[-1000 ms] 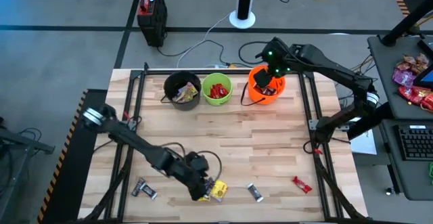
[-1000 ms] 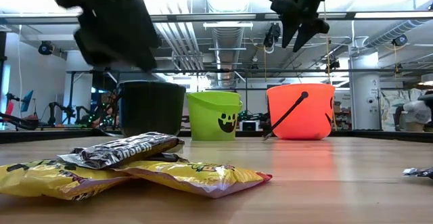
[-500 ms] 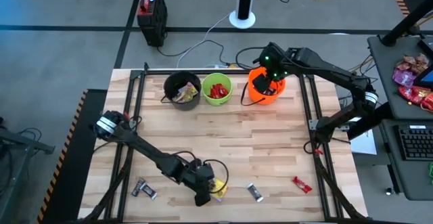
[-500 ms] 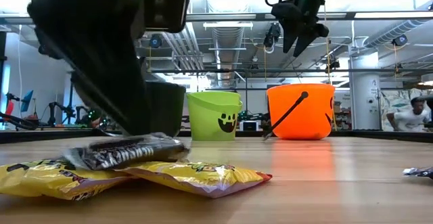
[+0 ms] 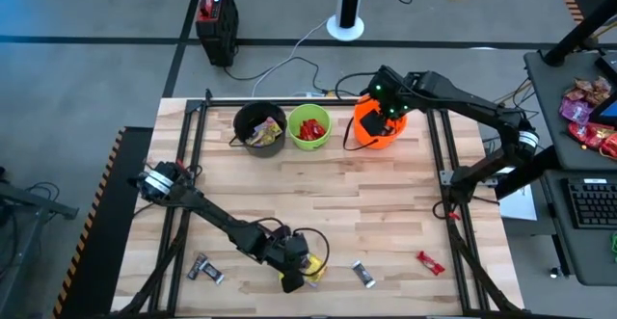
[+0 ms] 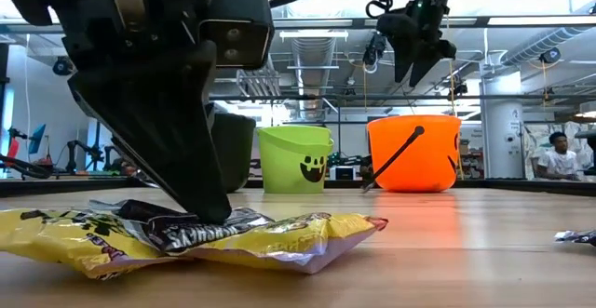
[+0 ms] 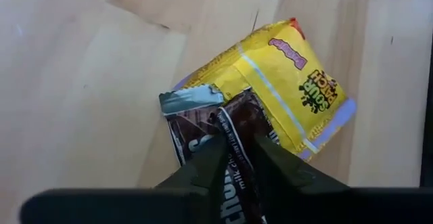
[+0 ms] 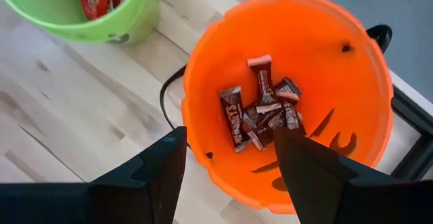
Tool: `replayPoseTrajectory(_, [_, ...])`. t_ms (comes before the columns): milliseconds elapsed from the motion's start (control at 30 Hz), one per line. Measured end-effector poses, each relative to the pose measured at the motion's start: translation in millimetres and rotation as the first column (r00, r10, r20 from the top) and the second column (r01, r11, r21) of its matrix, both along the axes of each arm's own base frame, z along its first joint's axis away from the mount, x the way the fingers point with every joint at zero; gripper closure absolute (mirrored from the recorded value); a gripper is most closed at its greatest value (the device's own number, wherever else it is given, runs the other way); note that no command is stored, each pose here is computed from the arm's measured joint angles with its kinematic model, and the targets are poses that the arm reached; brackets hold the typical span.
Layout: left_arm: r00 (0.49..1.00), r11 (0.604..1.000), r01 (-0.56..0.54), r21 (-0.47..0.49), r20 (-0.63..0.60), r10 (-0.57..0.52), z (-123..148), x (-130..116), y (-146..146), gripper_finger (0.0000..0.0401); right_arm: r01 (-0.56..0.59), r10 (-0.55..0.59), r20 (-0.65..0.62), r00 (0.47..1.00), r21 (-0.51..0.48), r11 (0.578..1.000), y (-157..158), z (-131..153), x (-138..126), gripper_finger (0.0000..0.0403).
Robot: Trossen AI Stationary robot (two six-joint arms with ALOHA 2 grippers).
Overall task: Sort candy by brand, put in halloween buckets
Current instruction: Put the brown chocolate bar into the orange bucket
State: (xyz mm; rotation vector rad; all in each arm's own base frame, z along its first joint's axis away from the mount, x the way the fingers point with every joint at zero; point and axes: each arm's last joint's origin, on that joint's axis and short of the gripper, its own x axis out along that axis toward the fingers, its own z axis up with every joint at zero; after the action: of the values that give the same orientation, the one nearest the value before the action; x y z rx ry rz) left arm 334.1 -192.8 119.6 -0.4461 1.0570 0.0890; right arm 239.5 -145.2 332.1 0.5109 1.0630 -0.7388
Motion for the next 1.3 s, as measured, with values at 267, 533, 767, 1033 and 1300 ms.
replayPoseTrajectory(267, [0.999, 0.994, 0.011, 0.109, 0.037, -0.016, 16, -5, 7, 0.0398, 0.000, 0.000, -0.011, 1.000, 0.007, 1.000, 0, -4, 0, 0.0186])
replayPoseTrajectory(533, [0.998, 0.987, -0.022, 0.162, 0.069, 0.011, 43, -14, 15, 0.0401, 0.000, 0.000, -0.011, 1.000, 0.007, 1.000, 0, -4, 0, 0.0186])
replayPoseTrajectory(767, [0.990, 0.966, -0.089, 0.243, 0.127, 0.059, 75, -27, 26, 0.0401, 0.000, 0.000, -0.011, 1.000, 0.006, 1.000, 0, -4, 0, 0.0186])
replayPoseTrajectory(1033, [0.957, 0.950, -0.278, 0.140, 0.120, 0.263, 73, -25, 34, 0.0386, 0.001, -0.001, -0.006, 1.000, 0.011, 1.000, 0, -4, 0, 0.0186])
replayPoseTrajectory(1300, [0.831, 0.830, -0.557, -0.038, -0.001, 0.557, 44, -9, 45, 0.0280, -0.017, 0.017, 0.015, 1.000, 0.005, 1.000, 5, -3, 5, 0.0186])
